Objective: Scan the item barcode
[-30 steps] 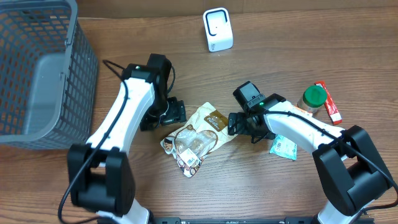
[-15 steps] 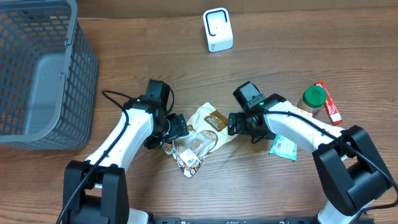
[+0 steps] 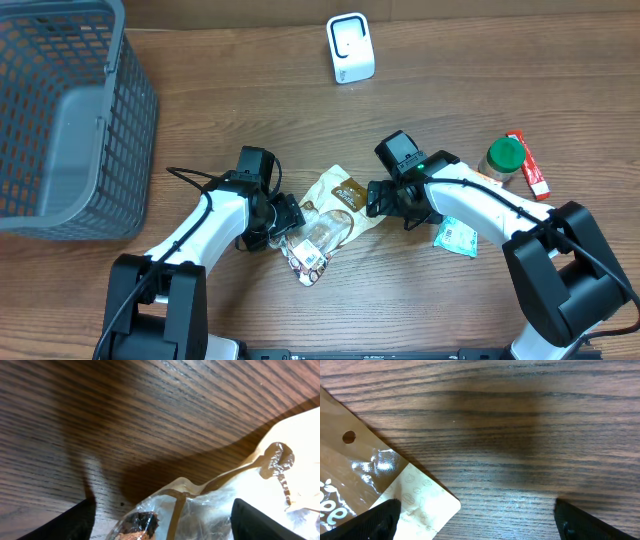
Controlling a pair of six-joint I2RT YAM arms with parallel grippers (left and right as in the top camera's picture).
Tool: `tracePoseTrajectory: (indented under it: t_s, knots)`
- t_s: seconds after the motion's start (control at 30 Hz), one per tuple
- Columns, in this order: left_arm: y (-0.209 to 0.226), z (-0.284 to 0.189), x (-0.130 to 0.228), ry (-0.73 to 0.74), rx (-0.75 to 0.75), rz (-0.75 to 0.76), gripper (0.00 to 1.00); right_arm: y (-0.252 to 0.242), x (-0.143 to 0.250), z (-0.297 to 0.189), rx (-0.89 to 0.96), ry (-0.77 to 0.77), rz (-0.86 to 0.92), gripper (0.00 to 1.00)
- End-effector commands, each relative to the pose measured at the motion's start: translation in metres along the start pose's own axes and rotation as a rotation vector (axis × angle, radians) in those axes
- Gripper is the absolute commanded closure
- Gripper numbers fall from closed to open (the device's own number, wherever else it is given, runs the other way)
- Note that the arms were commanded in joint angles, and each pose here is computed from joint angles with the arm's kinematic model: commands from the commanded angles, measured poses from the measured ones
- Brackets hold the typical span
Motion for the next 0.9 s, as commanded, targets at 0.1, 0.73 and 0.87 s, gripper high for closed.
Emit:
tracePoseTrajectory:
  t_s: [0.1, 0.73, 0.87]
  knots:
    - [-0.002, 0.001, -0.009, -0.070, 0.017, 0.004, 0.35, 0.000, -0.003, 0.002, -0.004, -0.018, -0.034, 0.00]
    - [-0.026, -0.004, -0.031, -0.191, 0.209, 0.164, 0.44, 0.011, -0.023, -0.014, -0.353, 0.148, -0.169, 0.00]
    - [-0.029, 0.000, -0.032, -0.186, 0.234, 0.170, 0.40, 0.010, -0.022, -0.014, -0.346, 0.158, -0.166, 0.00]
Point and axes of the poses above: each gripper's point midway between its finger pads, its own z axis out along the fingers, its own y axis along the line the jaws close on, x = y × z, the point moved 8 cm from there along -z, back along the fingers, and after that the axes turned 14 degrees about z, right-handed, at the moved point
